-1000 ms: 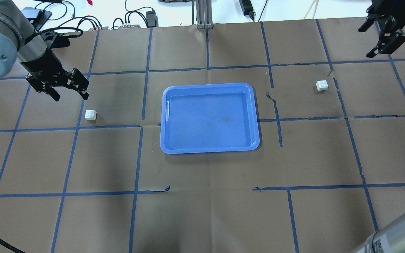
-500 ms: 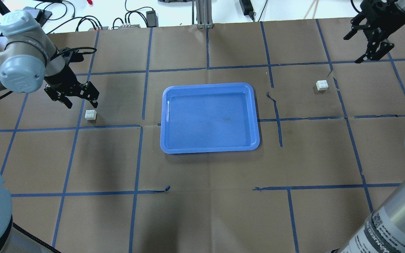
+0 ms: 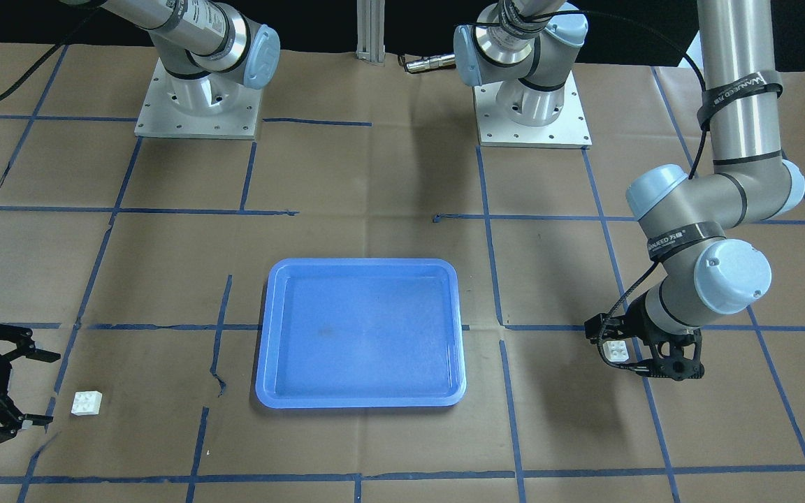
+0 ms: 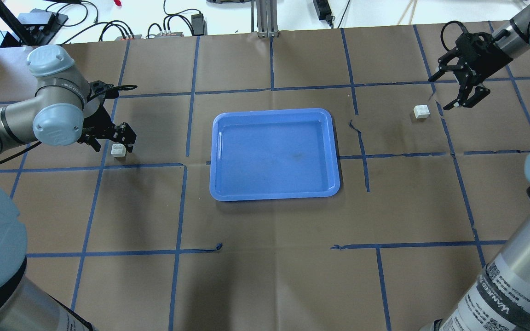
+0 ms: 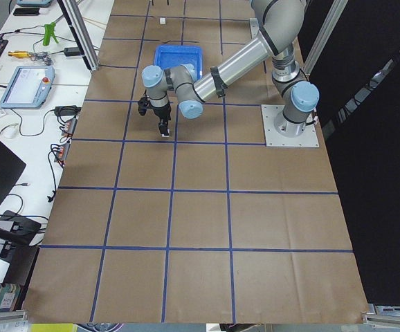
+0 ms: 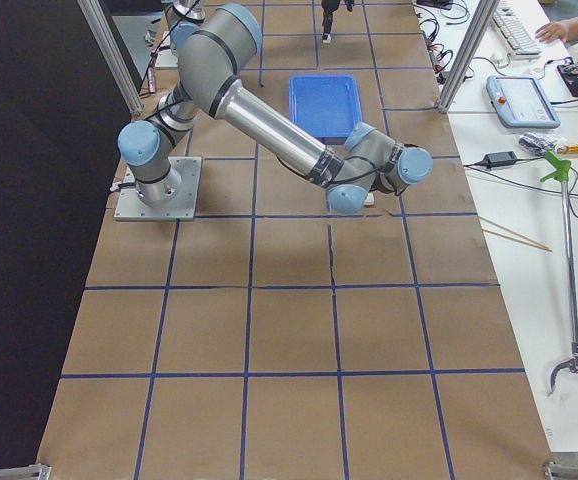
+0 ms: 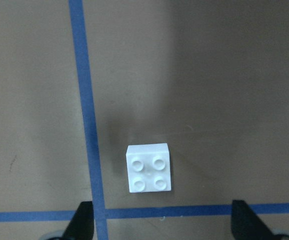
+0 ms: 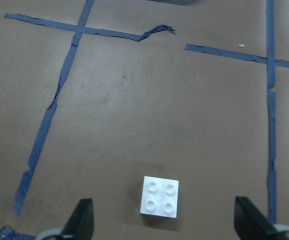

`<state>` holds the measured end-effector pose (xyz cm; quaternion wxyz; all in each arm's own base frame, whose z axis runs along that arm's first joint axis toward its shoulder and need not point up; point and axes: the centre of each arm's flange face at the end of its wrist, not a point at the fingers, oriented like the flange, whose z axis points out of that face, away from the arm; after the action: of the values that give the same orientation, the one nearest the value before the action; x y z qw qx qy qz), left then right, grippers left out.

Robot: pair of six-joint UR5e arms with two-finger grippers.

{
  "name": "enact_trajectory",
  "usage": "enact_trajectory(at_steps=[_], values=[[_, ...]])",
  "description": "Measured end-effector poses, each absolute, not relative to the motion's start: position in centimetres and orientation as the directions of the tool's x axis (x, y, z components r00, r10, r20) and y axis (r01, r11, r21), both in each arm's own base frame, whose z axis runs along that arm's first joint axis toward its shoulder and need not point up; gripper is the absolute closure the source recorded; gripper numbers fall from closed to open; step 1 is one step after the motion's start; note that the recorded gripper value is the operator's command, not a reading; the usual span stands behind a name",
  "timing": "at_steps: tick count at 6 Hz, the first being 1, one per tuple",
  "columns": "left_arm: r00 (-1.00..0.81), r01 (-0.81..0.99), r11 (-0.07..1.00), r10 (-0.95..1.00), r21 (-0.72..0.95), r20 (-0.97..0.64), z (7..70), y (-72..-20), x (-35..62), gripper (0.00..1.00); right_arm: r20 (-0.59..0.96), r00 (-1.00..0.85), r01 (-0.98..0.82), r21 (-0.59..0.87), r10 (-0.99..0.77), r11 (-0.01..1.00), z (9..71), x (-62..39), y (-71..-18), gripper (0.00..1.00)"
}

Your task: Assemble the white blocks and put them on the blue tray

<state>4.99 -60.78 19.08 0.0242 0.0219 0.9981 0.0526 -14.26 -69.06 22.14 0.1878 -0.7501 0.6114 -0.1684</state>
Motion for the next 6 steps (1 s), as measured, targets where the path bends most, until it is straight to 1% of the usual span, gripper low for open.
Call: enact_trajectory(at_steps=[1,3,4,5,6], values=[[-0.997,0.039,0.993,0.046,0.111,-0.057,18.7,-61.0,5.2,0.55,0.011,0.189,-0.851,-0.498,-0.982,-0.169,20.7,-14.4,-68.6,0.00],[-0.998,0.025,0.993,0.031,0.118,-0.046,17.9,-61.0,5.1,0.57,0.062,0.148,-0.832,-0.531,-0.987,-0.158,19.1,-15.3,-69.1,0.00],[-0.999,0.023,0.992,0.028,0.126,-0.039,17.4,-60.9,5.0,0.72,0.072,0.134,-0.822,-0.549,-0.988,-0.152,18.1,-15.5,-69.3,0.00],[-0.999,0.024,0.992,0.028,0.127,-0.037,17.3,-61.0,5.0,0.81,0.066,0.129,-0.816,-0.561,-0.989,-0.144,17.1,-15.6,-69.4,0.00],[-0.999,0.024,0.993,0.029,0.115,-0.041,17.9,-61.3,5.0,0.84,0.056,0.127,-0.811,-0.568,-0.990,-0.136,16.2,-15.6,-69.4,0.00]])
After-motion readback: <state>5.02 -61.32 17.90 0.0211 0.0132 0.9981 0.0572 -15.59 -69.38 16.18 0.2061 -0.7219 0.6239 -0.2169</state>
